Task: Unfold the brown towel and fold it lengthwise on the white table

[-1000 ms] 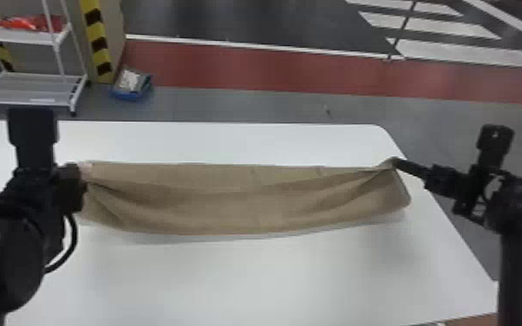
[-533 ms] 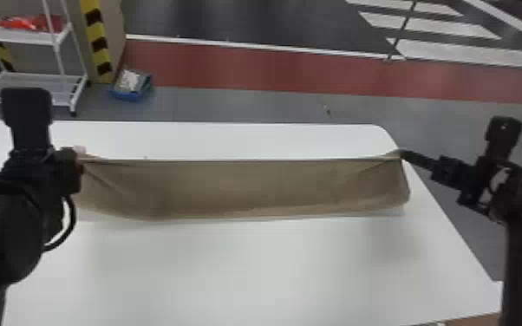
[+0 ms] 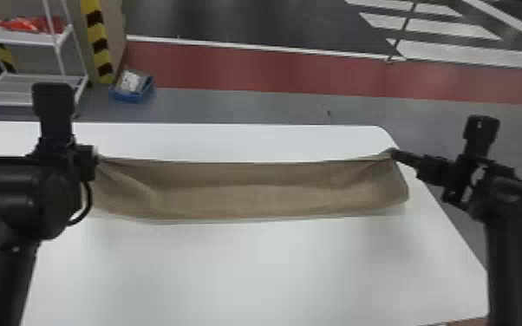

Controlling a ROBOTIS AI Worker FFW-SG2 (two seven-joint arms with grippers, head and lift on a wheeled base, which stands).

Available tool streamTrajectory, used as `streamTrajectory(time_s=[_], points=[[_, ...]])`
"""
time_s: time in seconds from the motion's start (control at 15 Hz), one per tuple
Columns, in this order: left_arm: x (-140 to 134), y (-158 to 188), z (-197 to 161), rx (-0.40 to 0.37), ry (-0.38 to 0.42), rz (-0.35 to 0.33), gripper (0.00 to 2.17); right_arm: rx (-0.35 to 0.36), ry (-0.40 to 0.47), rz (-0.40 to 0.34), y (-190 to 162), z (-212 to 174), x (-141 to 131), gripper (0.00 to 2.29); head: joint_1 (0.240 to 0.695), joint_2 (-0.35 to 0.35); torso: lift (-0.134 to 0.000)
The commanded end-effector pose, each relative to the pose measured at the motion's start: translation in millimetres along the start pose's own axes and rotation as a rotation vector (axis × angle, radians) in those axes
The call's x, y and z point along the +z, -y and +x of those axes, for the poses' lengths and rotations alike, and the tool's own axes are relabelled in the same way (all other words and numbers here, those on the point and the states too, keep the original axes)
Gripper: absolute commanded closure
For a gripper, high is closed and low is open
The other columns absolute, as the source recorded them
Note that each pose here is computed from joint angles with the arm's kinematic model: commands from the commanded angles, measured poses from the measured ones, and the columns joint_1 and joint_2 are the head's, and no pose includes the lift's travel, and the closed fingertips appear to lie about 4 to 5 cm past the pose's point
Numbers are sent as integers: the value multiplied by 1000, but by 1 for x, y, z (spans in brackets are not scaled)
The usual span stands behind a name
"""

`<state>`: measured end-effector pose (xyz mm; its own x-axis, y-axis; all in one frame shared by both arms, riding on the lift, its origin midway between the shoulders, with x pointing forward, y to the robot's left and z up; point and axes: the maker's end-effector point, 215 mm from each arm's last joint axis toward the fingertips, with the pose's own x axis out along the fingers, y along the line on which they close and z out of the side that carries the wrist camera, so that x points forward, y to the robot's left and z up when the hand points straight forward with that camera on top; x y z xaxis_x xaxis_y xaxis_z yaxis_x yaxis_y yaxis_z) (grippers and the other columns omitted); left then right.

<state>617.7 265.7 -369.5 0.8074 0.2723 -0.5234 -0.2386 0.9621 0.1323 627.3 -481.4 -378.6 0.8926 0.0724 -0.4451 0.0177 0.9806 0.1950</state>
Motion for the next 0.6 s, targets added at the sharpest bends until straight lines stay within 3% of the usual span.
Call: streamTrajectory(time_s=[0.0,0.07,0.13,0.2,0.27,0.4,0.53], points=[[2,3,10,7,12,1,1760,-3,6,-14,2,8,-1,1480,685,-186,-123],[0,4,12,15,8,8,1656,-2,6,-16,1,11,-4,1447,684,-186,-123],[1,2,13,25,18,17,1214,-20,16,-28,3,13,-2,1227,684,-185,-123],[-1,2,14,30,19,33,353,-21,21,-46,1,16,-2,913,684,-184,-123],[-1,0,15,43,23,52,29,-31,24,-59,0,19,-2,745,684,-183,-123],[-11,-5,15,73,15,90,19,-35,21,-70,-2,21,-5,33,684,-182,-123],[-15,-10,14,74,22,91,19,-47,35,-73,4,19,-7,12,688,-173,-123]])
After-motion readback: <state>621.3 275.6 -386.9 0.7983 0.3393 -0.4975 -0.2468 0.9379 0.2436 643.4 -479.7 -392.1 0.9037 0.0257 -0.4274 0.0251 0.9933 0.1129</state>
